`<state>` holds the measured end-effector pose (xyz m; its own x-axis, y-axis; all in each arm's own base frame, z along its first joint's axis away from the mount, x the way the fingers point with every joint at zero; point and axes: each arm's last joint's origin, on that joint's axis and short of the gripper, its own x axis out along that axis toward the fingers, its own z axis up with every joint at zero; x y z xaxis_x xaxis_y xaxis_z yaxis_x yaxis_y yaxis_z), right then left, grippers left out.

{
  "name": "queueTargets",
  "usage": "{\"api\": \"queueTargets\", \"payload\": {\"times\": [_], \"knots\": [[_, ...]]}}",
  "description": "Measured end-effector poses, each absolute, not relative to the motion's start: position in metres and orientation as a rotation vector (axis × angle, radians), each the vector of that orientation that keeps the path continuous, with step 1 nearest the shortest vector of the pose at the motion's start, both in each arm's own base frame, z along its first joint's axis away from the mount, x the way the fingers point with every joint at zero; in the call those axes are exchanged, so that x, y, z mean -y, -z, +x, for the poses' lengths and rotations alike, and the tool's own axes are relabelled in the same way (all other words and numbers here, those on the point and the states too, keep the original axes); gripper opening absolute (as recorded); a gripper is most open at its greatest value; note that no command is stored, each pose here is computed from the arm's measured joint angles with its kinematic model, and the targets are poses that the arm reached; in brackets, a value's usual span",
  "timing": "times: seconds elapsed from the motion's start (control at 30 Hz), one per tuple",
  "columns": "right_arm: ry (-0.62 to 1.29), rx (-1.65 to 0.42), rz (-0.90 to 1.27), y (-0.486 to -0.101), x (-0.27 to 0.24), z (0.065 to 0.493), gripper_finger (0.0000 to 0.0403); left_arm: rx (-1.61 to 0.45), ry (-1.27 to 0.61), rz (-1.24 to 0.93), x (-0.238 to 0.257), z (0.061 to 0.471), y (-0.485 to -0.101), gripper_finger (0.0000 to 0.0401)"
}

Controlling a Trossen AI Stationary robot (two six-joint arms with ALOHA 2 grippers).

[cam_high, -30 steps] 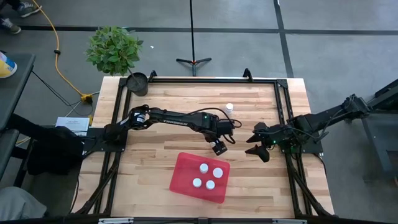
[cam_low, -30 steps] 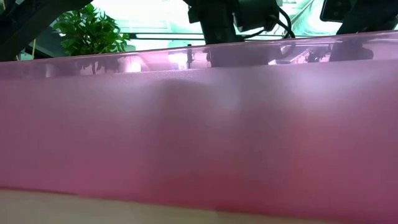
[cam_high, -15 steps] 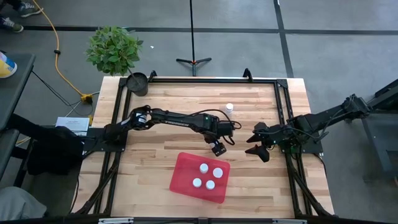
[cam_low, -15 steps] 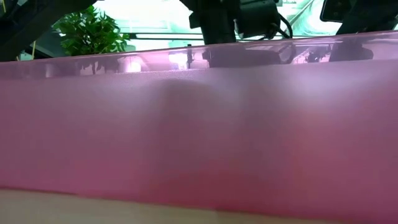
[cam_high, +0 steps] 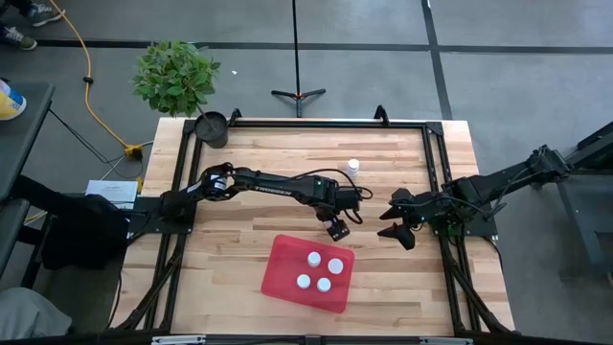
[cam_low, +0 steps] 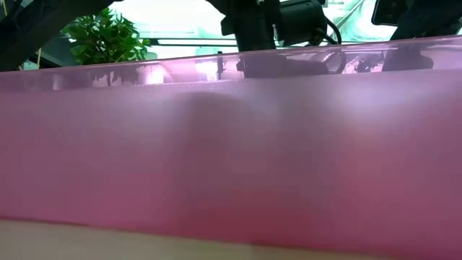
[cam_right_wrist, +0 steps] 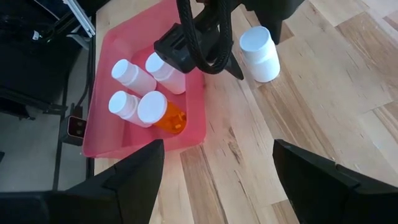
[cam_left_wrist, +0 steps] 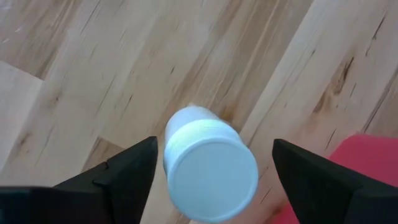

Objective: Pick and place pill bottles into a basket
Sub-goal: Put the white medicine bottle into the red container

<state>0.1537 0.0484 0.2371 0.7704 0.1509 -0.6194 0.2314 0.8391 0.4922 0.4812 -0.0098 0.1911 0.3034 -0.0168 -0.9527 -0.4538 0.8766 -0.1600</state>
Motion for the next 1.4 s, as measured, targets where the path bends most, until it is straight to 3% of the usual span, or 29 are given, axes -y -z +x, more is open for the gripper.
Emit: {"api": "queueTargets", "payload": {"times": [0.43,0.87,1.13,1.4], "knots": [[0.048,-0.704,0.584,-0.237,-0.048,0.154,0.0291,-1.243,-0.286,-0.429,0.01,0.481,-0.191,0.021],[0.047,-0.705,0.585,-0.237,-0.048,0.154,0.0291,-1.265,-0.287,-0.438,0.006,0.477,-0.197,0.0214],[0.046,-0.705,0.586,-0.237,-0.048,0.154,0.0291,-1.217,-0.296,-0.428,-0.016,0.477,-0.247,0.0208],[0.044,-0.703,0.59,-0.237,-0.049,0.154,0.0291,-1.124,-0.179,-0.491,-0.031,0.46,-0.308,0.0208]]}}
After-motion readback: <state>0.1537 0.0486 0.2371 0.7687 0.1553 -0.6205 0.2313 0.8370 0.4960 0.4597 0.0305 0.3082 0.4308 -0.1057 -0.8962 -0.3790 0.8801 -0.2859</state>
